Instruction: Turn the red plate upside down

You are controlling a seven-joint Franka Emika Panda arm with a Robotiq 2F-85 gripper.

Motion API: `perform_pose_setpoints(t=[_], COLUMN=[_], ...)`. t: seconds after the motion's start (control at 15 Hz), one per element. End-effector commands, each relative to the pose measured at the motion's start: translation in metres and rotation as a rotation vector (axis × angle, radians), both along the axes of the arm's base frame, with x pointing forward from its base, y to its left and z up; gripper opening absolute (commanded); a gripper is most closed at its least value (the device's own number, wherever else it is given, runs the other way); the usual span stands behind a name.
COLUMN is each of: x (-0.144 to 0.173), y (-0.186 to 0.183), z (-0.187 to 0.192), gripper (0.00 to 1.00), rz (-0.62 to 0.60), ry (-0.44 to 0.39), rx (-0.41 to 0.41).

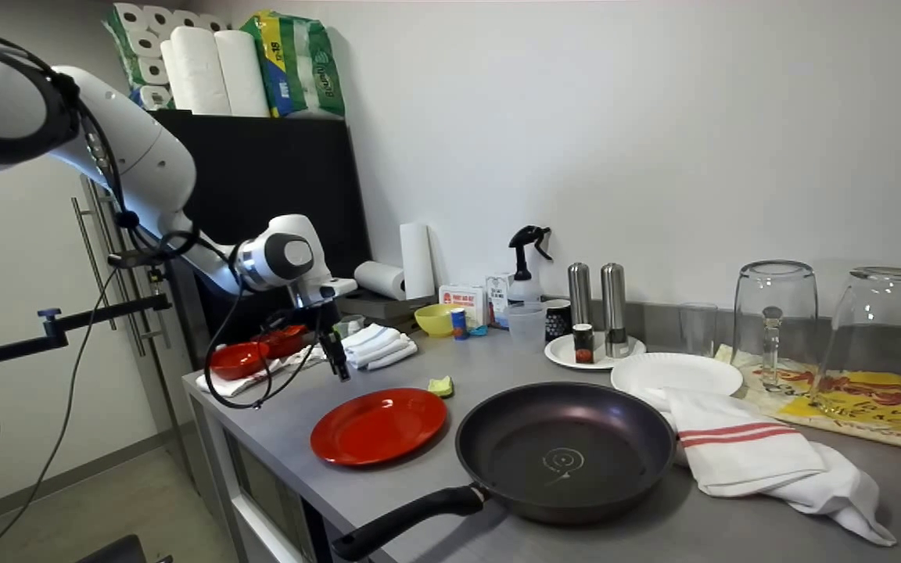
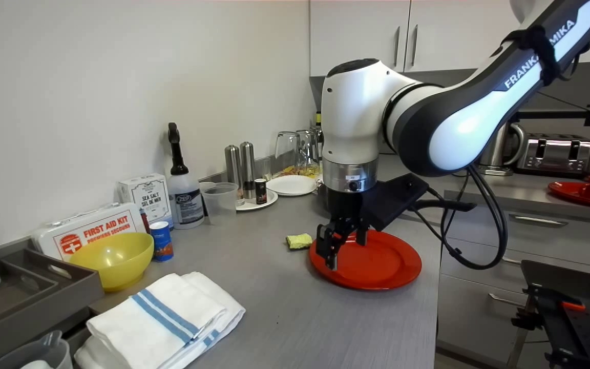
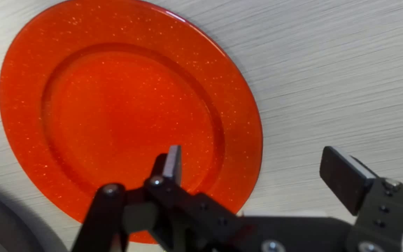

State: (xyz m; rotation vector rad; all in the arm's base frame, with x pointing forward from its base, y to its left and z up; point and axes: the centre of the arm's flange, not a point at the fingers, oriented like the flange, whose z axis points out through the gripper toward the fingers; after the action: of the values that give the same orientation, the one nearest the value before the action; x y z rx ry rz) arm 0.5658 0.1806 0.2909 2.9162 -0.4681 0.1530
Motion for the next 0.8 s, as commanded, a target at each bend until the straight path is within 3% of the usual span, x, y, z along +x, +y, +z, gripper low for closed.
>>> perform_pose_setpoints(t=[0.0, 0.4, 0.73], x=[-0.004, -0.02, -0.023], y=[0.024, 0.087, 0.093], z=[-0.008, -0.01, 0.008], gripper=[1.0, 1.0, 1.0], rz=[0.077, 0.217, 0.24], ry=[0.026, 0.062, 0.068], rx=[-0.05, -0.098, -0.137])
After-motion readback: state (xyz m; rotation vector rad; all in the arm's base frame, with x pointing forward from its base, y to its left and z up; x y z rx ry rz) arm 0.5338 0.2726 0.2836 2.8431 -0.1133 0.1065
